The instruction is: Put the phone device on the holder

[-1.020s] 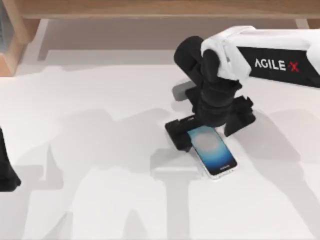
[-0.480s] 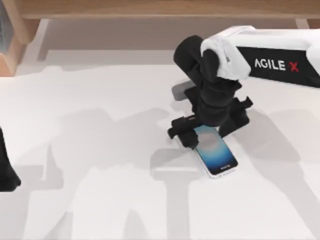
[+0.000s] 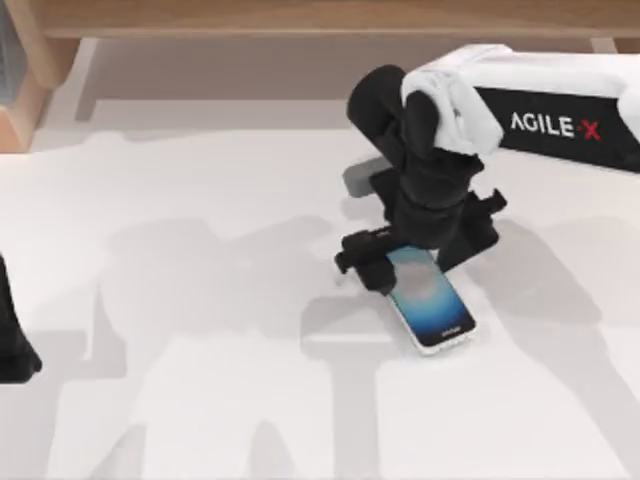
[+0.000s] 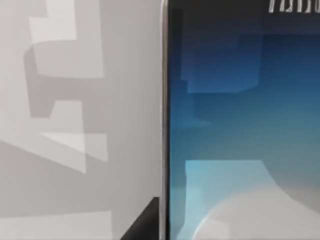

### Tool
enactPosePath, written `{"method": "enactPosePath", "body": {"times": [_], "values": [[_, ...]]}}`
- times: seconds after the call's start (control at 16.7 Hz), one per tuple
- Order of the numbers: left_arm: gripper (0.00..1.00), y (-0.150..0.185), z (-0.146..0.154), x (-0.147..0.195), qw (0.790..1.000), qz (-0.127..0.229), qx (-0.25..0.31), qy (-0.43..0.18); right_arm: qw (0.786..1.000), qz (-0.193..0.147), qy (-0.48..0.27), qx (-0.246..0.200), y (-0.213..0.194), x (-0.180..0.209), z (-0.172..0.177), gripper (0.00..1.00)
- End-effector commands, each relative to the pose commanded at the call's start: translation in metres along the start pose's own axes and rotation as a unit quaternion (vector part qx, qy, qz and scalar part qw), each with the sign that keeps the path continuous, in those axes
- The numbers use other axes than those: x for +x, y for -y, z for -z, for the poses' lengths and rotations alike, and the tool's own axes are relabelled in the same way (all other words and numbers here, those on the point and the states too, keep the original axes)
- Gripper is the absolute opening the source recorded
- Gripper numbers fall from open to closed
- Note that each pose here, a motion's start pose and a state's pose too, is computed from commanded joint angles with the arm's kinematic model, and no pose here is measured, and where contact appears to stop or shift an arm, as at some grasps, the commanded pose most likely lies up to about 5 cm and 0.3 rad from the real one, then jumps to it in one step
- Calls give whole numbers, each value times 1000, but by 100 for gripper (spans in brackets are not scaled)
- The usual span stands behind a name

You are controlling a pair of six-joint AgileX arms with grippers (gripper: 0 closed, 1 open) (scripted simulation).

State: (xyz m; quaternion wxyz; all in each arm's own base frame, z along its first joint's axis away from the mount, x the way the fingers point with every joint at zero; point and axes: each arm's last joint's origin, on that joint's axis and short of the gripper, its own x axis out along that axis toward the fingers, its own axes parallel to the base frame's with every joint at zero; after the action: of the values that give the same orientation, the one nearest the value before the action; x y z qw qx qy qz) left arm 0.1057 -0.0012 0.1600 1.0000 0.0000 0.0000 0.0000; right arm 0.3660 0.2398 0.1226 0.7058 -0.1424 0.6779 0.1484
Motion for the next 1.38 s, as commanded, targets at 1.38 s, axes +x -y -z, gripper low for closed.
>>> {"method": "enactPosePath", "body": {"times": [1.38], "values": [[100,0,0,0,1000,0,0,0,905,-18,395,154,197,-235,92,0]]}}
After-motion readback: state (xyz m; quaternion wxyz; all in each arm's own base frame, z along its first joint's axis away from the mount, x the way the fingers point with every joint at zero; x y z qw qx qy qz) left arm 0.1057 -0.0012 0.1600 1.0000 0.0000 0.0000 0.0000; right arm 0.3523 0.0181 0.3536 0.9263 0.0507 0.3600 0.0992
